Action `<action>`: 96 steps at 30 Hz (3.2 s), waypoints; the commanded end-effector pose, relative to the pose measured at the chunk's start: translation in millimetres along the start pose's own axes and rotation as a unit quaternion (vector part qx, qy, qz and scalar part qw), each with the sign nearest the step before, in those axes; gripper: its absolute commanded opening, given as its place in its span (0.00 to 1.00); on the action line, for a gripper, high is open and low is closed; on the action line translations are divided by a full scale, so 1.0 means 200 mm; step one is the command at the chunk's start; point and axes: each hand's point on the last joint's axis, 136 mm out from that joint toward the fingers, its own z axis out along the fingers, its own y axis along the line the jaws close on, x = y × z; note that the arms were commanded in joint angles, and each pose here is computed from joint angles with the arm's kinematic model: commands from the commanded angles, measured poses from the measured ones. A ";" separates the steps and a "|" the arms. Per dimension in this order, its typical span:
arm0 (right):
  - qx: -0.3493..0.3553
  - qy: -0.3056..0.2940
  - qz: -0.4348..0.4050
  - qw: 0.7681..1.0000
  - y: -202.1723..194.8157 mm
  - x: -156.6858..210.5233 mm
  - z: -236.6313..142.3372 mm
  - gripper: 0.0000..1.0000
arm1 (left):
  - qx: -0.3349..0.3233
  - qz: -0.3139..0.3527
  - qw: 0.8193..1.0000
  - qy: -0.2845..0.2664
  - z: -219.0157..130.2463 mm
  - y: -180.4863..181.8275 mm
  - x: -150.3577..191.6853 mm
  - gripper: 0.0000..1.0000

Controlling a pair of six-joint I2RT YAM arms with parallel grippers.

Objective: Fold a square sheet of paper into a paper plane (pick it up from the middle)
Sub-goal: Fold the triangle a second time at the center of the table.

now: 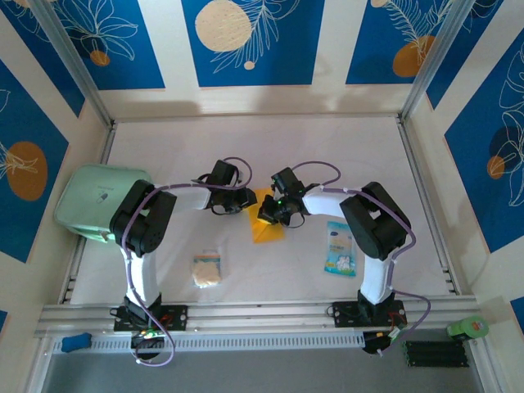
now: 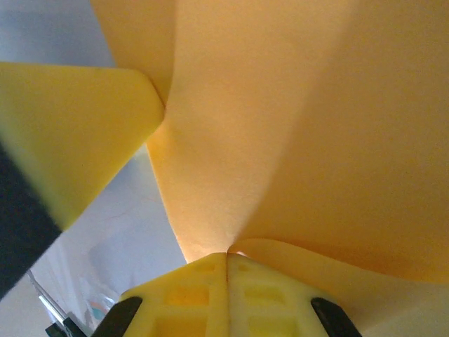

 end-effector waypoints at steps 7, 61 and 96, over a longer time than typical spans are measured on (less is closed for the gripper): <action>-0.010 0.008 -0.011 1.000 0.05 -0.01 0.02 0.00 | -0.048 -0.032 0.998 0.034 0.05 0.18 0.11 0.25; 0.022 0.045 0.027 0.998 -0.09 0.03 0.09 0.27 | 0.001 -0.055 0.995 -0.081 -0.37 0.03 -0.22 0.33; 0.085 0.057 0.044 0.994 -0.29 0.06 0.10 0.05 | 0.015 -0.046 0.999 0.015 -0.14 -0.07 0.23 0.10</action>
